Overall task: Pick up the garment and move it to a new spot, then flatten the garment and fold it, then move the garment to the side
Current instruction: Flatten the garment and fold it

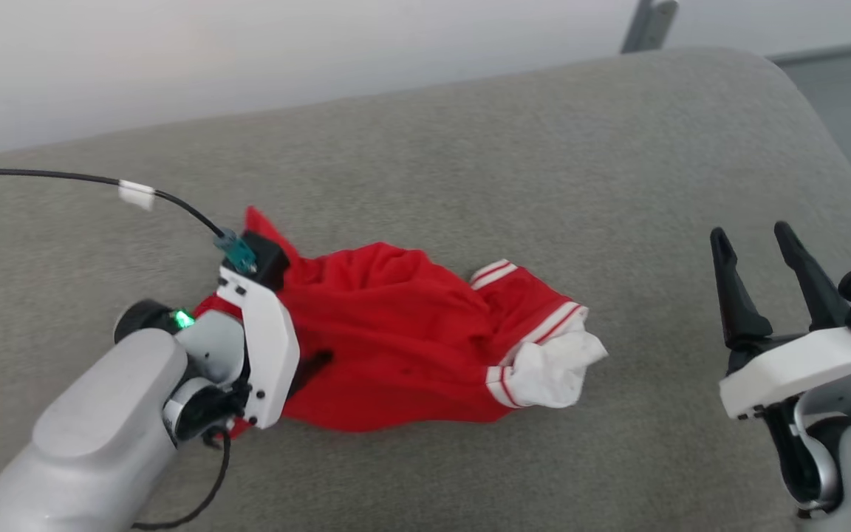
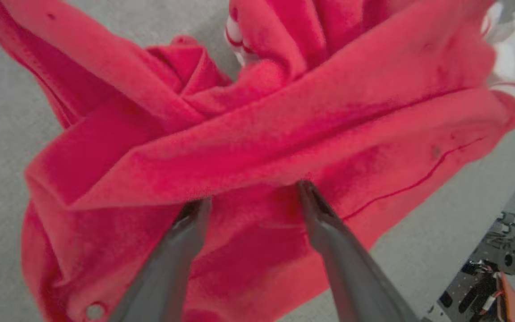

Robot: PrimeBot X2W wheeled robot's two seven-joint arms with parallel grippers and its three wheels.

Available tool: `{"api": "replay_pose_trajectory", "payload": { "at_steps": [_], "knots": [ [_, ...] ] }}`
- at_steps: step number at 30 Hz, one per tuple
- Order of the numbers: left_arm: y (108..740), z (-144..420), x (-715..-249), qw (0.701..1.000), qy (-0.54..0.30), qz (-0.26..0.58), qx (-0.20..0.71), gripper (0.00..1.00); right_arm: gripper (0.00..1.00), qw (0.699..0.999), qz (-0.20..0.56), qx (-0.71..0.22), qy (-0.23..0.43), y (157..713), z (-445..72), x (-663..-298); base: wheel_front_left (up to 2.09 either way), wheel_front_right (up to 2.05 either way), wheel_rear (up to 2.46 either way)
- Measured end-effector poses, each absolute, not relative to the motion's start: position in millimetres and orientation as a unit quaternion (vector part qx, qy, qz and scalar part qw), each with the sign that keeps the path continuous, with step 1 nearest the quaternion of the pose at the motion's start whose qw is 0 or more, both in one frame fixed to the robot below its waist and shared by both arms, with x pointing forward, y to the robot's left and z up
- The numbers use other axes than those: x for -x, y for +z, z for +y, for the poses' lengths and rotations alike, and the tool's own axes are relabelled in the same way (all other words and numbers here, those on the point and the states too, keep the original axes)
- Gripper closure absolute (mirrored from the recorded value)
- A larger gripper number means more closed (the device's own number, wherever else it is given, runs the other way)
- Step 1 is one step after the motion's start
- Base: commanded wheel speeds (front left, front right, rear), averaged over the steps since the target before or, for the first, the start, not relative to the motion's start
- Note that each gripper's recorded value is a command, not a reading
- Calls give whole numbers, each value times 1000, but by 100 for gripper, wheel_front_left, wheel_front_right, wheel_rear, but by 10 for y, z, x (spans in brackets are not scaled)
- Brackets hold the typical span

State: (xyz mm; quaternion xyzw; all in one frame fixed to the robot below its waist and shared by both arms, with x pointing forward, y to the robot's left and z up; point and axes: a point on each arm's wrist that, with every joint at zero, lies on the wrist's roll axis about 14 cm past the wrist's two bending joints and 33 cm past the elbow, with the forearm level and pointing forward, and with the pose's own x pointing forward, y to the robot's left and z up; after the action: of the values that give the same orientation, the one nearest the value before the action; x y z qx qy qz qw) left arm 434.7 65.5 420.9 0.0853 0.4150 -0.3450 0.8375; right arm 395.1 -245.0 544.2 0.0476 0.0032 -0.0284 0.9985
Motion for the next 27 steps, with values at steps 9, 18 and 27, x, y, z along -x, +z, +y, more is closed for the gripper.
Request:
{"api": "replay_pose_trajectory", "payload": {
  "at_steps": [9,18,27],
  "knots": [
    [3762,621,-4290,788,-345,496,-120,100,0,998,6,-51,-40,5306,-2494,-4017,0,0,0],
    [3885,814,-4327,800,-328,491,-104,100,0,998,1,-47,-28,5322,-2453,-4113,0,0,0],
    [3983,1329,-4148,809,-282,507,-95,100,0,999,-8,-45,-5,5382,-2309,-4234,0,0,0]
  ]
}}
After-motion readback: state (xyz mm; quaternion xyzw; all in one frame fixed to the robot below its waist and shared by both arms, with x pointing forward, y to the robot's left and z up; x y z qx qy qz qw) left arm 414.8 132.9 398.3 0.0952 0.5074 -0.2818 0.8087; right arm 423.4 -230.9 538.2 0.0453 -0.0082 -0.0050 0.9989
